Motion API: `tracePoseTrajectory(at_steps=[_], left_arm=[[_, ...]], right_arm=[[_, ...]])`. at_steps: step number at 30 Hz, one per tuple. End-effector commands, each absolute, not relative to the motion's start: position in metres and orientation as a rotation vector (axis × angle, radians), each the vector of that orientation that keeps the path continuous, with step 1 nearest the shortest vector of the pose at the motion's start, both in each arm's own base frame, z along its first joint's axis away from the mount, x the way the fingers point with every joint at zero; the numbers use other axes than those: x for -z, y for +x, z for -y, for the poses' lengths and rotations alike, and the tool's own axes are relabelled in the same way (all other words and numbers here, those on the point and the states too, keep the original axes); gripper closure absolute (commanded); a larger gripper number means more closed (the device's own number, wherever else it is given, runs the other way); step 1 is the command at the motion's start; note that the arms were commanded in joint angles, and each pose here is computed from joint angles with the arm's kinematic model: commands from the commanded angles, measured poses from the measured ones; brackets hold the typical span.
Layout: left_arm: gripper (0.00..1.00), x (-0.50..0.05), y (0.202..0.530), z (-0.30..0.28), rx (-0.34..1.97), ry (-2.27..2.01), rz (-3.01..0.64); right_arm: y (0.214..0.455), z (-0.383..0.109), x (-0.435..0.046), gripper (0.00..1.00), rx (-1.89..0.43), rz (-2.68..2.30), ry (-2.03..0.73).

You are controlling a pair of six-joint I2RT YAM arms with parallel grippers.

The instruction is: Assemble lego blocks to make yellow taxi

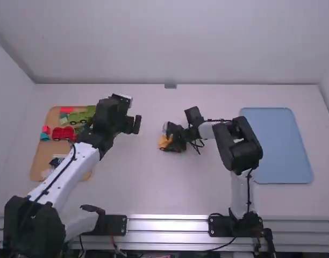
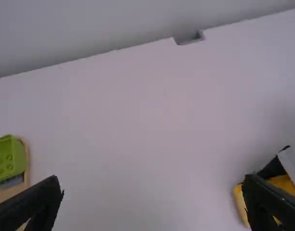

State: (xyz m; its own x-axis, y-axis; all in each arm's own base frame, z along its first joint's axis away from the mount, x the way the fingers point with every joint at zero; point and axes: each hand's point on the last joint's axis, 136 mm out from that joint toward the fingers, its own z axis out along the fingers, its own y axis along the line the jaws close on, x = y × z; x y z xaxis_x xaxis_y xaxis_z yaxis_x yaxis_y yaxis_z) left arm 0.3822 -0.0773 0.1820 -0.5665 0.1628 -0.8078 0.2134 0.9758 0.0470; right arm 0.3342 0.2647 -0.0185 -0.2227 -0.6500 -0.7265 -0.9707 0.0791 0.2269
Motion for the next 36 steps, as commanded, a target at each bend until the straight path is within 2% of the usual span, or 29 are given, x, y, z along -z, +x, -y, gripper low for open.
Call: tracePoseTrajectory(at_steps=[1,5,8,12,15,20,26,28,31,33,36], left_arm=[[0.01,-0.181,0.379,0.071,0.036,0.255,-2.18],[0.01,-0.18,0.379,0.07,0.016,0.292,-2.178],[0.01,-0.18,0.38,0.07,0.013,0.29,-2.175],[0.01,-0.182,0.382,0.054,-0.075,0.21,-2.175],[0.01,-0.183,0.383,0.047,-0.106,0.165,-2.175],[0.01,-0.183,0.383,0.046,-0.111,0.16,-2.175],[0.01,-0.185,0.385,0.047,-0.106,0.159,-2.16],[0.01,-0.185,0.386,0.05,-0.091,0.165,-2.15],[0.01,-0.186,0.386,0.054,-0.066,0.177,-2.146],[0.01,-0.186,0.386,0.056,-0.053,0.181,-2.144],[0.01,-0.186,0.386,0.055,-0.031,0.133,-2.147]], right_arm=[[0.354,-0.249,-0.016,0.6,-0.838,-1.882,-1.653],[0.353,-0.19,-0.031,0.62,-0.576,-2.121,-1.741],[0.369,-0.138,-0.039,0.63,-0.292,-2.344,-1.611],[0.385,-0.067,-0.06,0.65,-0.063,-2.516,-1.32],[0.394,-0.026,-0.072,0.7,-0.043,-2.54,-1.099],[0.414,0.055,-0.085,0.71,-0.148,-2.476,-0.595],[0.411,0.128,-0.073,0.7,-0.186,-2.33,-0.153],[0.405,0.15,-0.063,0.64,-0.156,-2.27,-0.009],[0.391,0.168,-0.051,0.6,-0.112,-2.231,0.11],[0.384,0.172,-0.044,0.46,-0.105,-2.234,0.167],[0.371,0.178,-0.03,0.44,-0.081,-2.283,0.244]])
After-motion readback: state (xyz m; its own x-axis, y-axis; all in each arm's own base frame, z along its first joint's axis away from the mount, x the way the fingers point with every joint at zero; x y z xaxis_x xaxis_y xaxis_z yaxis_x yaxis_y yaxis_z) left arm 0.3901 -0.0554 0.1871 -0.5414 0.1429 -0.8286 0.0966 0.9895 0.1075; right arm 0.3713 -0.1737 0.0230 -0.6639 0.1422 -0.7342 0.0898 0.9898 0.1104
